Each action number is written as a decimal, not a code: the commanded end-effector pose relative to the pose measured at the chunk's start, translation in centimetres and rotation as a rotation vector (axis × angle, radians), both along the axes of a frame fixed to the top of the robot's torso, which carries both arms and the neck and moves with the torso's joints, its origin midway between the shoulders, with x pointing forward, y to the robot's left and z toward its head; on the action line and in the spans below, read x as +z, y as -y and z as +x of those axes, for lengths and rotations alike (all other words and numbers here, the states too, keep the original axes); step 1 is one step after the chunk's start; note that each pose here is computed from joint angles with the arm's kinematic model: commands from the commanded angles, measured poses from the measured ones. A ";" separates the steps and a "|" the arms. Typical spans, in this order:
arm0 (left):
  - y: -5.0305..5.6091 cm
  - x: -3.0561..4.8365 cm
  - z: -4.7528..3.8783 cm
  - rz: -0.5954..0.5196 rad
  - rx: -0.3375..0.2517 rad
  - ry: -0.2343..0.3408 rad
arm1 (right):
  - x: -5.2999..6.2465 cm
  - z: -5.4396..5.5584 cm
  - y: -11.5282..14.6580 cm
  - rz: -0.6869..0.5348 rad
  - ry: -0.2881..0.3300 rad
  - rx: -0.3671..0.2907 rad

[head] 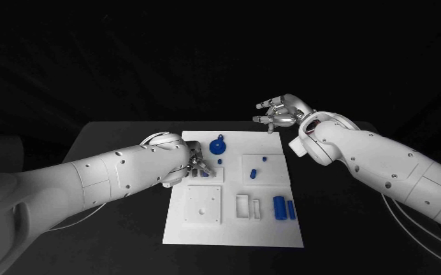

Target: Assemble the parts on the task board

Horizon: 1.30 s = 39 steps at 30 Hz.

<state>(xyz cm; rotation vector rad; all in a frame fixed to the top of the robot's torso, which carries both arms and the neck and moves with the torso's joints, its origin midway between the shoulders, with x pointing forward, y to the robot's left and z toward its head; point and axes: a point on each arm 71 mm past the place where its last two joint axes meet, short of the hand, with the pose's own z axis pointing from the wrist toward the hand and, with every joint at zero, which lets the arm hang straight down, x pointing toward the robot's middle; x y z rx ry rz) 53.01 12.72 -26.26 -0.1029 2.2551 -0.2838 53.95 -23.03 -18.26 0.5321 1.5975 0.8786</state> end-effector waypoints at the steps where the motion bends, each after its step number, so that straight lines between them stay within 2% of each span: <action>1: -0.5 -0.48 -0.09 0.015 0.026 0.001 | 0.0 0.0 -0.1 0.002 -0.001 0.014; 39: -1.1 -0.57 -0.39 -0.004 0.034 -0.023 | -0.6 -0.1 0.0 0.002 -0.012 0.012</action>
